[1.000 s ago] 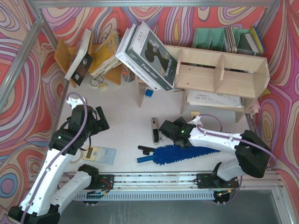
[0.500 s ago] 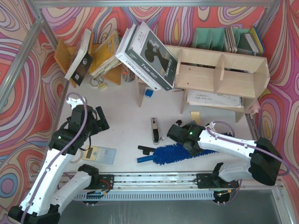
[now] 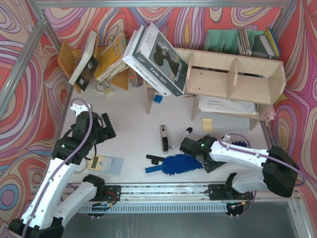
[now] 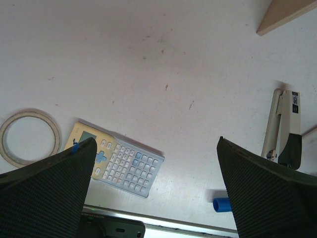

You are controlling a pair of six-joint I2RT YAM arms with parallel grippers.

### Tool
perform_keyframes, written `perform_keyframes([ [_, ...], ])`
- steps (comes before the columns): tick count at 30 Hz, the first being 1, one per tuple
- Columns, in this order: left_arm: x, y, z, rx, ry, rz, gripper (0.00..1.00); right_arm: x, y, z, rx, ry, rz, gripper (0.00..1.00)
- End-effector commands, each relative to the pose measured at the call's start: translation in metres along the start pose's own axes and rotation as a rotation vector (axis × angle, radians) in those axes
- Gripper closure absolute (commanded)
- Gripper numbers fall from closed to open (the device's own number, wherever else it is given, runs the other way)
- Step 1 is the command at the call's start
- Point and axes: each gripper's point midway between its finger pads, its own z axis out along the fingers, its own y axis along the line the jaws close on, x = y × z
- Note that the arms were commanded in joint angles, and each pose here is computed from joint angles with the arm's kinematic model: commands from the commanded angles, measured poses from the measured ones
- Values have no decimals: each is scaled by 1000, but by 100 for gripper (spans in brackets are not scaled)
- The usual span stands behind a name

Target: Dust the bookshelf with a duster

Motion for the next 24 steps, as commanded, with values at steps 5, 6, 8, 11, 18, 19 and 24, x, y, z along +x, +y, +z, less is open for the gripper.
perform_keyframes([
  [5, 5, 5, 1, -24, 11, 1, 2, 16, -3, 19, -27, 36, 83, 5],
  [6, 5, 5, 1, -25, 11, 1, 1, 16, -2, 20, -38, 32, 79, 7],
  [8, 5, 5, 1, -24, 12, 2, 1, 16, -2, 22, -37, 26, 83, 9],
  [11, 5, 5, 1, -26, 11, 1, 2, 15, -5, 24, -19, 15, 87, 16],
  [18, 5, 6, 1, -27, 5, -1, 1, 14, -11, 28, -1, 1, 96, 41],
  [19, 5, 6, 1, -27, 6, -1, 1, 14, -11, 29, -1, 2, 102, 43],
  [24, 5, 5, 2, -26, 14, 2, 2, 11, -14, 29, -12, 6, 141, 58],
])
